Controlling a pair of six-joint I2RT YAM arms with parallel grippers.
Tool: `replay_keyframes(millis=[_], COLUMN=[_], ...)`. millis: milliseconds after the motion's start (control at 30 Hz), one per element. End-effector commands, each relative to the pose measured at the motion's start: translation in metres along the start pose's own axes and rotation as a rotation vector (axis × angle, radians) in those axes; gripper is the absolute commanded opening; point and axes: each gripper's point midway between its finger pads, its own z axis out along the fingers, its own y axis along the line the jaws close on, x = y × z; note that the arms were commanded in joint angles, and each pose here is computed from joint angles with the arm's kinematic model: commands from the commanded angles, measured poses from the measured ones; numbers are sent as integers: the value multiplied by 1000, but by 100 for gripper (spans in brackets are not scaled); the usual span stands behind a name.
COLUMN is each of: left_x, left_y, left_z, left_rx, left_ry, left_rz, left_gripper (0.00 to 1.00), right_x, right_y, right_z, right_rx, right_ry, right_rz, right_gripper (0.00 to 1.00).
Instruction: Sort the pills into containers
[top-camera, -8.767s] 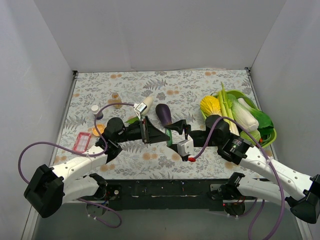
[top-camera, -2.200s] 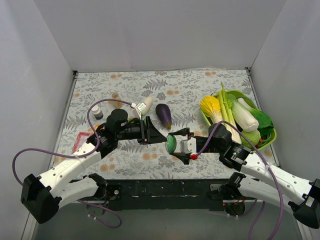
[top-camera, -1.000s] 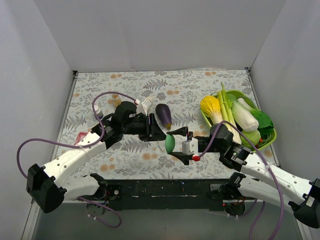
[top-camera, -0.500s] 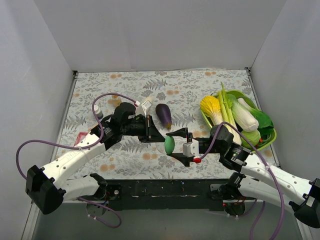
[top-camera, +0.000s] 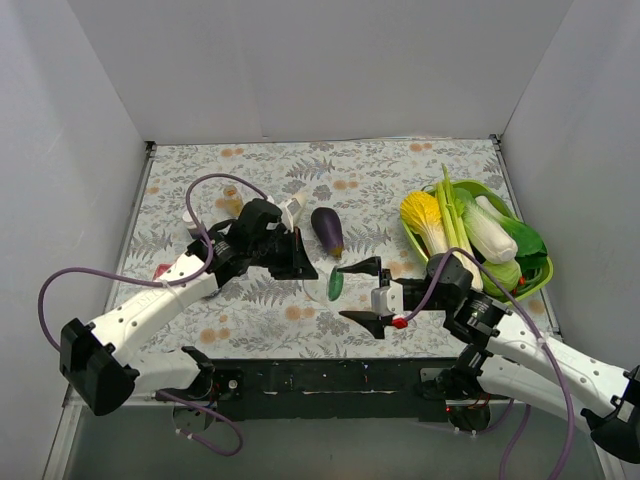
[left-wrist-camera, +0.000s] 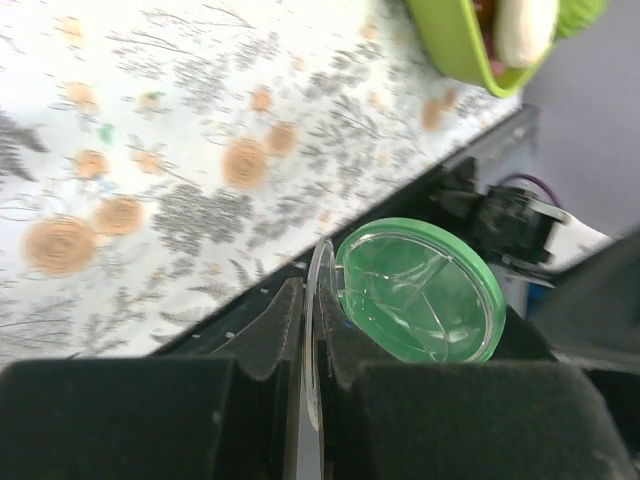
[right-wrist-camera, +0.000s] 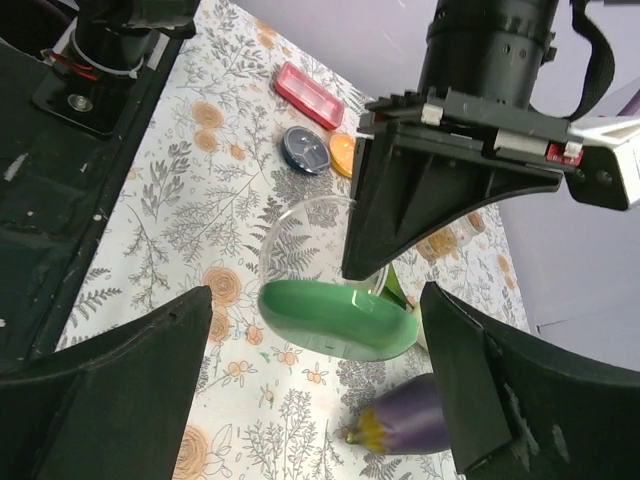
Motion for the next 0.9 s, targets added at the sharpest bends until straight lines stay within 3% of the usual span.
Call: replay_keyframes(millis=[0,367,467,500,600,633,867], left_x=[-19,-42,-41,-43,-37,-36,-24], left_y=[29,73,74,81,79,78,59], left_z=[-5,14,20,24,33,36,46], left_rx=[-181,-469,-538,-583,-610,-606,-552], left_ry=[-57,-15,2,7,33,38,28], left_rz=[106,380,482,502,551,560,583], left_gripper=[0,0,0,0,0,0,0], right_x=[-16,-6,4,5,14,21,26], right_y=[6,19,17,18,21,26,11], right_z=[-7,-15,-14,-13,-5,0,13], right_rx=[-18,17,65,82,73,68,134], right_ry=[-37,-1,11,7,-3,8,-26], right_rz=[46,289,385,475,649,788,948], right_gripper=[92,90,76,65,53,51,36])
